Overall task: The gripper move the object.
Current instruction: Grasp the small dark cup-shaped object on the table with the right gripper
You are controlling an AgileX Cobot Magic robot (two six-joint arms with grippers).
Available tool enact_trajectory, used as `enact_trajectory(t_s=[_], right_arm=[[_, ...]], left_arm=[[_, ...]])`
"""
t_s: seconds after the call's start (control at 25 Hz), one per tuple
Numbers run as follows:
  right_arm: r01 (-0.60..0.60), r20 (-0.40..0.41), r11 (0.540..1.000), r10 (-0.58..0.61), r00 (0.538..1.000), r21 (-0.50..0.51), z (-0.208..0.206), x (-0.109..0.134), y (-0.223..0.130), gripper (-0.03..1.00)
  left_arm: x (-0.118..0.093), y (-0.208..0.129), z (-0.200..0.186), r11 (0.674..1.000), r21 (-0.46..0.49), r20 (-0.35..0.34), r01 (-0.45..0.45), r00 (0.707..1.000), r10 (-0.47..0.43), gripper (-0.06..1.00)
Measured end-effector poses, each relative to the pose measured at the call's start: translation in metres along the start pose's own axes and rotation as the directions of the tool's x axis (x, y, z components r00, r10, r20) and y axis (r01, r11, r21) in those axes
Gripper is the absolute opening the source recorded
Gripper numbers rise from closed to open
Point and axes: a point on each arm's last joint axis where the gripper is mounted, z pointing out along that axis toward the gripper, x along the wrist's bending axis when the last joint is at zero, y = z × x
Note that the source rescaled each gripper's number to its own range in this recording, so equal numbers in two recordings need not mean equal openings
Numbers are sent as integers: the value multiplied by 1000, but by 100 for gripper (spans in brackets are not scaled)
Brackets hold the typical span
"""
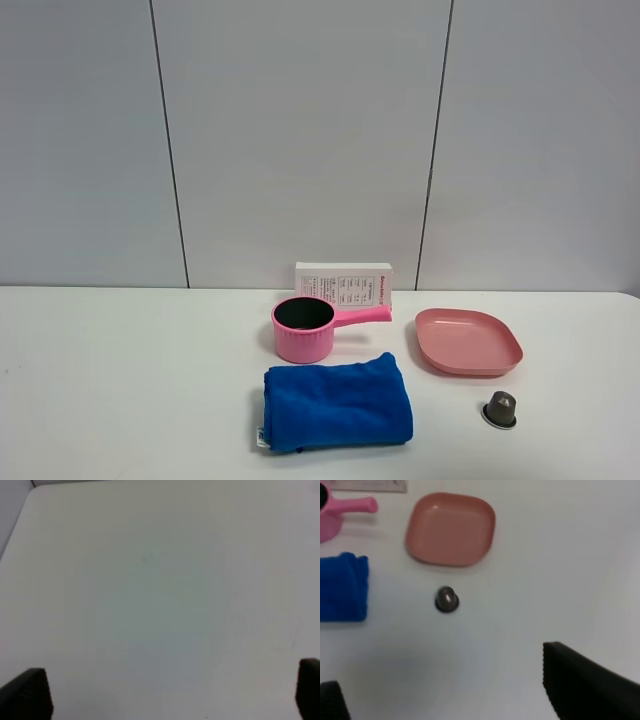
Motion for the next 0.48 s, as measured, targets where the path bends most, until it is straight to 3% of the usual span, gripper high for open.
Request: enact_trajectory(t_s=[0.16,0.28,0.48], right_arm=[[-41,-51,995,45,998,90,35,-18,33,85],[12,-79,980,4,997,200,70,-26,41,77],[128,-98,927,-99,990,353,143,-8,39,71]], left_arm=[[0,0,0,1000,0,0,0,1000,0,100],[0,0,0,1000,0,0,0,1000,0,100],[0,0,0,1000,0,0,0,1000,0,100]])
